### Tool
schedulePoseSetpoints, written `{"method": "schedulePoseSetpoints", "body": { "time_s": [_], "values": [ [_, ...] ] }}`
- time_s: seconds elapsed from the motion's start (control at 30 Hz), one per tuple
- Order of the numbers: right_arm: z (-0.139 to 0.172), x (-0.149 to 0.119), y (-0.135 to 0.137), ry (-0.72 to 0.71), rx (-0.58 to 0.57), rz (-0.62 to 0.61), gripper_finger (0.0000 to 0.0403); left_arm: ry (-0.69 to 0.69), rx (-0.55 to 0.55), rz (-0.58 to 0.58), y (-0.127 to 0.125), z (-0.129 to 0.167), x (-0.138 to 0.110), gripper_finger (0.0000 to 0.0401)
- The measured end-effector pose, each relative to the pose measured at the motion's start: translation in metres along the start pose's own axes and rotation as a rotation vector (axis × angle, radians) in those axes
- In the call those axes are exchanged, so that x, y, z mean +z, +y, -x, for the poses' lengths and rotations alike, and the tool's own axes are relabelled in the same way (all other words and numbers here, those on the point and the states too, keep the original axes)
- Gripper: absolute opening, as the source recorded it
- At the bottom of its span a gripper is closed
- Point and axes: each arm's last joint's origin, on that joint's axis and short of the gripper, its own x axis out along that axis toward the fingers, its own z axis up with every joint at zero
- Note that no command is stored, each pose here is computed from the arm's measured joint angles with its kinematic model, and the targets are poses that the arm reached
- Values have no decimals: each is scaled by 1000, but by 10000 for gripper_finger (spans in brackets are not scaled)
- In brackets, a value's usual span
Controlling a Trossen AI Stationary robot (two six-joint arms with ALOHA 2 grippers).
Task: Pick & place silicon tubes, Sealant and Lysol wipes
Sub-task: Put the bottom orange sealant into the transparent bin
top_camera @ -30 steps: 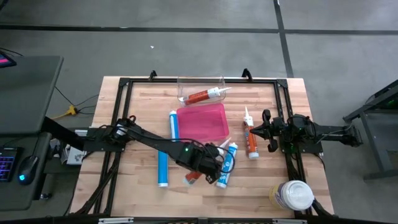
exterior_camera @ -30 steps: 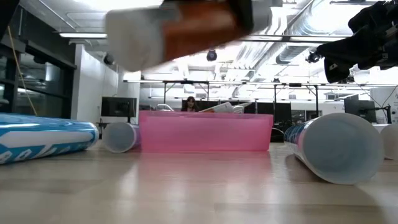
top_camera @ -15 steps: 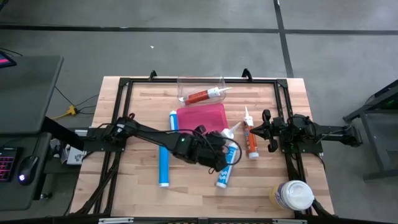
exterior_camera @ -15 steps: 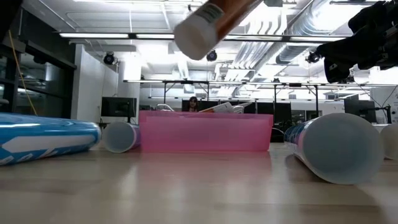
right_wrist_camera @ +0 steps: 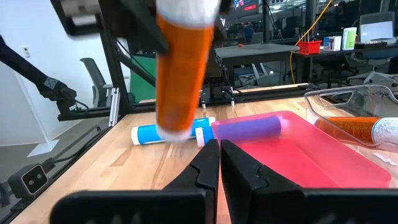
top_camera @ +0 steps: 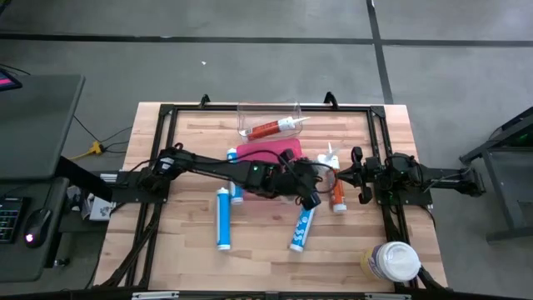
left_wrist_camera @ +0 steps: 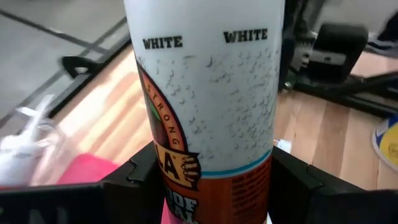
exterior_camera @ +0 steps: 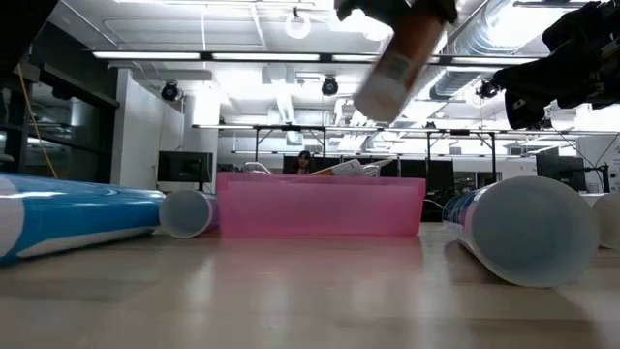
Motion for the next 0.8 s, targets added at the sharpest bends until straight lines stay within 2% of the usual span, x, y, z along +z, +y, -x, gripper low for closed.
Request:
{"method": "schedulePoseSetpoints", "body": {
  "time_s": [0.23,0.4,0.67,0.8],
  "values": [
    [0,0,0,0,0,0,12,-150,-109,-6,26,-3,5,186],
    [0,0,0,0,0,0,12,-205,-136,-79,55,-7,-10,186],
    [0,0,0,0,0,0,12,-231,-234,-146,115,4,-37,186],
    [0,0,0,0,0,0,12,-239,-251,-183,149,13,-42,186]
  ]
}}
